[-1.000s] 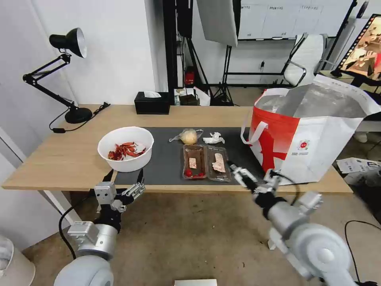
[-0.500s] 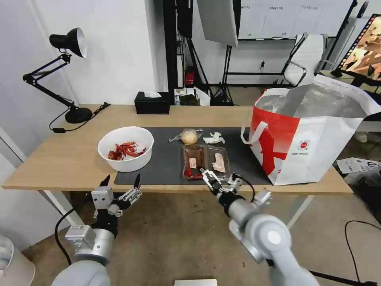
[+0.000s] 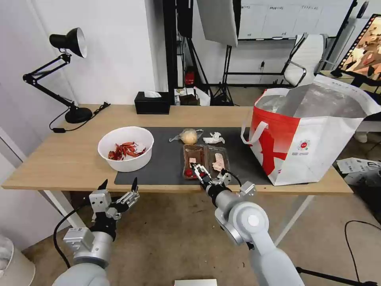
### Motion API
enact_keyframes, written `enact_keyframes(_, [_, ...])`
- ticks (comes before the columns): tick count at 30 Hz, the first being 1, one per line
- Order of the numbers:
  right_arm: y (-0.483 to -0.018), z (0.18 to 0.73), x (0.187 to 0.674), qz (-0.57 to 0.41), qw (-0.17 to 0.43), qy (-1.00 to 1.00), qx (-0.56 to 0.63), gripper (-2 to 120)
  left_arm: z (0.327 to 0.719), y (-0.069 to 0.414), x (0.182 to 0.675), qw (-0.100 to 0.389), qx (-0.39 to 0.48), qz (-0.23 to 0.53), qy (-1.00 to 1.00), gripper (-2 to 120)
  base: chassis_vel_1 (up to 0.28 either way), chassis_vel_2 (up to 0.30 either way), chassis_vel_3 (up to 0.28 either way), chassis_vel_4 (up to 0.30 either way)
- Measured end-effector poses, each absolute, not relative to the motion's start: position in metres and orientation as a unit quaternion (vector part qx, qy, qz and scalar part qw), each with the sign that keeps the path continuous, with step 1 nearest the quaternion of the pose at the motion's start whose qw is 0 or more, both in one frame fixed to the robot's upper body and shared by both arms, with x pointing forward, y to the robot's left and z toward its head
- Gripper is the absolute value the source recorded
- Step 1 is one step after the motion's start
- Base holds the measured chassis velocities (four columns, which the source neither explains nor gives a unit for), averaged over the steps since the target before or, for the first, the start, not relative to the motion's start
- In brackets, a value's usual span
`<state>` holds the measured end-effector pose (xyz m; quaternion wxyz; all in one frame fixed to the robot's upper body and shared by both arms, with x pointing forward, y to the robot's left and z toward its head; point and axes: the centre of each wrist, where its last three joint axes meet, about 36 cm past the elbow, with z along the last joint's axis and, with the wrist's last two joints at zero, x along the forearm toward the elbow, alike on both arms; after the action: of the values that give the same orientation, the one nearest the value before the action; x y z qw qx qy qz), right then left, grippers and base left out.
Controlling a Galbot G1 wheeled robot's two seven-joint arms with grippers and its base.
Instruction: Pick up the trash from the table and place it into the takeout bag.
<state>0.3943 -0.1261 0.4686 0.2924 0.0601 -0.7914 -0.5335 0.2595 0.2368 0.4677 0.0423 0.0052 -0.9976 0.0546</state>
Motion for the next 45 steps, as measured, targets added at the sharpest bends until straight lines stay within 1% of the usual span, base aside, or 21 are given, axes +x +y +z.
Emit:
enact_keyframes(15, [-0.137, 0.468, 0.397, -0.544, 0.287, -0.788, 0.032, 100, 0.466, 0.239, 0.263, 0.043, -0.002, 0.047, -0.998, 100, 0.000, 0.000, 0.000, 0.000])
enact_keyframes(29, [-0.135, 0.465, 0.405, -0.551, 0.288, -0.783, 0.014, 100, 0.465, 0.242, 0.266, 0.043, -0.005, 0.046, -0.998, 100, 0.000, 0.000, 0.000, 0.000])
enact_keyframes(39, [-0.137, 0.465, 0.407, -0.548, 0.270, -0.792, 0.006, 100, 0.463, 0.242, 0.267, 0.045, -0.005, 0.047, -0.998, 100, 0.000, 0.000, 0.000, 0.000])
enact_keyframes(45, [-0.141, 0.465, 0.403, -0.527, 0.238, -0.816, -0.001, 100, 0.461, 0.242, 0.267, 0.047, -0.004, 0.047, -0.998, 100, 0.000, 0.000, 0.000, 0.000])
